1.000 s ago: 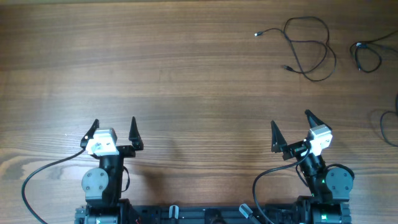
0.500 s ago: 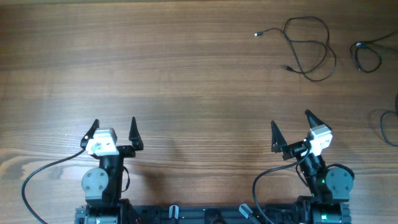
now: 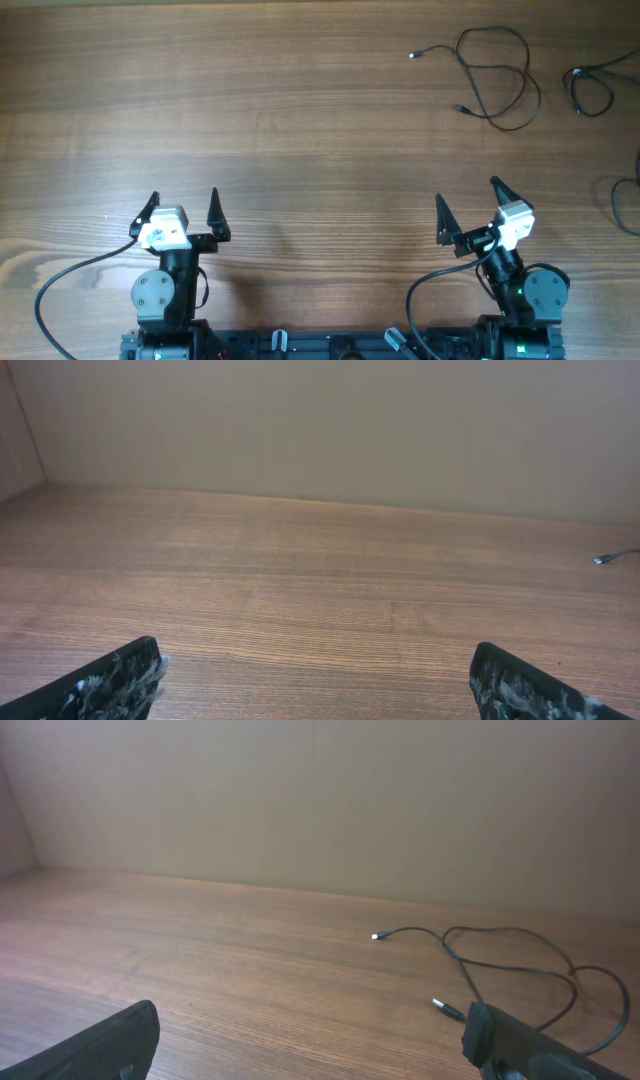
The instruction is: Untangle cables
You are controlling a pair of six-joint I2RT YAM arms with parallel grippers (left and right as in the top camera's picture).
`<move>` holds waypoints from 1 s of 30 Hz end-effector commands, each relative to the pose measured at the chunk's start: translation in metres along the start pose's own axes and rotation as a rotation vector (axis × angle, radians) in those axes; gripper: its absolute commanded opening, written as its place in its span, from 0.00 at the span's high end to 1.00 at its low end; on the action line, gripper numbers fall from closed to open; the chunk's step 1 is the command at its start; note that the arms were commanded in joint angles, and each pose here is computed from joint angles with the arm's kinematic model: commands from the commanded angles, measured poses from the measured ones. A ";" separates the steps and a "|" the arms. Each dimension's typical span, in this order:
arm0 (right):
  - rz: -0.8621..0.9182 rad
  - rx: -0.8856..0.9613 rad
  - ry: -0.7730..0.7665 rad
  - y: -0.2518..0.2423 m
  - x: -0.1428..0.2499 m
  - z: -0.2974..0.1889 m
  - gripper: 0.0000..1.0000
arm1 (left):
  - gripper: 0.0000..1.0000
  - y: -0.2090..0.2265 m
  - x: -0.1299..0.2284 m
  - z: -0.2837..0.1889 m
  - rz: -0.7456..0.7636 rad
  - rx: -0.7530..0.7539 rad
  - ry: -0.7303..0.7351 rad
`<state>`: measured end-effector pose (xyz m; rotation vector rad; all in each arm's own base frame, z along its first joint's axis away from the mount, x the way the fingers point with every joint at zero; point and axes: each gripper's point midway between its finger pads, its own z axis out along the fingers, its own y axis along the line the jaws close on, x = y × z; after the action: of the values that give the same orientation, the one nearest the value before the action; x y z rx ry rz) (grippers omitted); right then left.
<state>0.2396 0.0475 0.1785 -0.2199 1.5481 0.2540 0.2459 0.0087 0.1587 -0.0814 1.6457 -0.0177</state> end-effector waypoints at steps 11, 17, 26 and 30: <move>-0.018 0.245 0.005 -0.041 0.002 -0.006 0.00 | 0.00 0.000 0.002 0.000 0.005 0.004 -0.003; -0.050 0.250 0.012 -0.042 0.002 -0.006 0.00 | 0.00 0.000 0.002 0.000 0.005 0.004 -0.003; -0.048 0.268 0.013 -0.045 0.003 -0.007 0.00 | 0.00 0.000 0.002 0.000 0.005 0.004 -0.003; -0.049 0.268 0.013 -0.045 0.003 -0.007 0.00 | 0.00 0.000 0.002 0.000 0.005 0.004 -0.003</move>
<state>0.2471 0.0055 0.1729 -0.0521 1.5801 0.0314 0.2459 0.0087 0.1587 -0.0814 1.6457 -0.0177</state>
